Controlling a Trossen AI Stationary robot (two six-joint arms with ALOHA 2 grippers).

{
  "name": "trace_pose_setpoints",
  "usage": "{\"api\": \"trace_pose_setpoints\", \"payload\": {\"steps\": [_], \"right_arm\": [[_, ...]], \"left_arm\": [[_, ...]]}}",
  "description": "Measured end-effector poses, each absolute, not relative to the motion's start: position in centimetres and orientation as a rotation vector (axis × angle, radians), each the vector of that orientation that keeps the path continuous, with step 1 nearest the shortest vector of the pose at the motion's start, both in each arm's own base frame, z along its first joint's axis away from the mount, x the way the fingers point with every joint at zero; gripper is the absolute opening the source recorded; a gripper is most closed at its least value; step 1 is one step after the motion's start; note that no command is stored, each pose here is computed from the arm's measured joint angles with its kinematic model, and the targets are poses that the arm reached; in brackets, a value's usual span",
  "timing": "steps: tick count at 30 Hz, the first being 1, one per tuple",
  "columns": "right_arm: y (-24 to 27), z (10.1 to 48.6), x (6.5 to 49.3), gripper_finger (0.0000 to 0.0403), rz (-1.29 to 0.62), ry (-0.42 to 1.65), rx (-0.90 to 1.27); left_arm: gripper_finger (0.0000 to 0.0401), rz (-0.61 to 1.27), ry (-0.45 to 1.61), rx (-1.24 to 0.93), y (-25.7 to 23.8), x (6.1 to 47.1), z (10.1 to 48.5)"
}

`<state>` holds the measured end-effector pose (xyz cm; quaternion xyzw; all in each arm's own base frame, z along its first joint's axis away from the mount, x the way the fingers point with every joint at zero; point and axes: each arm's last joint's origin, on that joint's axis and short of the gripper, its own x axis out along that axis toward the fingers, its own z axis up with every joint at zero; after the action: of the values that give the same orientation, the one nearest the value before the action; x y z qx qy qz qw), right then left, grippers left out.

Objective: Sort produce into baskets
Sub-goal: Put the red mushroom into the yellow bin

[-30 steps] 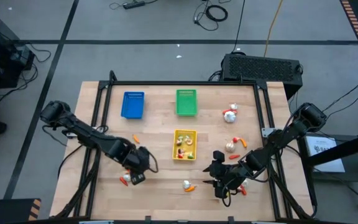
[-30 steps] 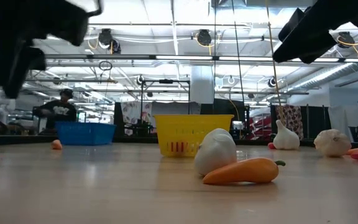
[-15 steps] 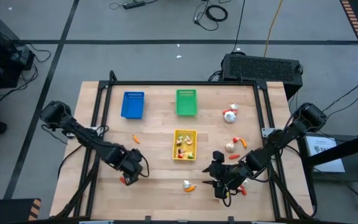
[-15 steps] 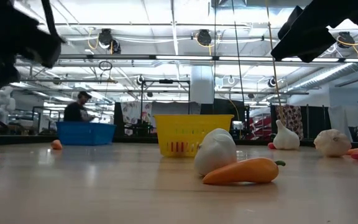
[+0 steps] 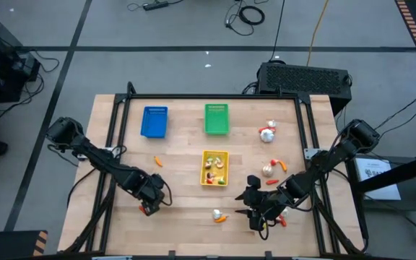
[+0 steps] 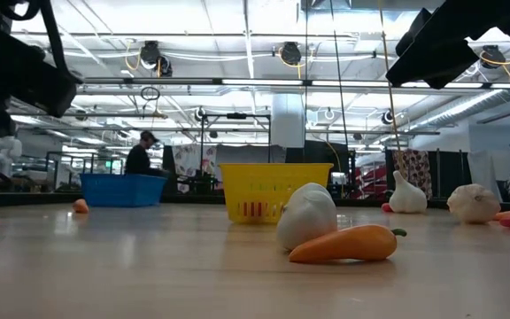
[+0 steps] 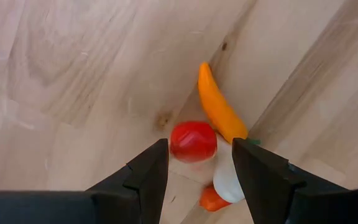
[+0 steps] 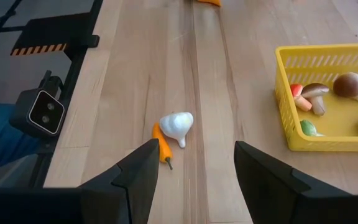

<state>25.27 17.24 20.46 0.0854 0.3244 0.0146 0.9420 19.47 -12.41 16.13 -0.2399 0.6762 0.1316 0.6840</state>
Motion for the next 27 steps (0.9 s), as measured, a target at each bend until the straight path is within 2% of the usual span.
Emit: {"api": "trace_pose_setpoints", "payload": {"steps": [27], "right_arm": [[17.2, 20.5, 25.3, 0.0199, 0.029, 0.661, 0.175]], "left_arm": [[0.0185, 0.291, 1.528, -0.486, -12.7, 20.0, 15.1]]}}
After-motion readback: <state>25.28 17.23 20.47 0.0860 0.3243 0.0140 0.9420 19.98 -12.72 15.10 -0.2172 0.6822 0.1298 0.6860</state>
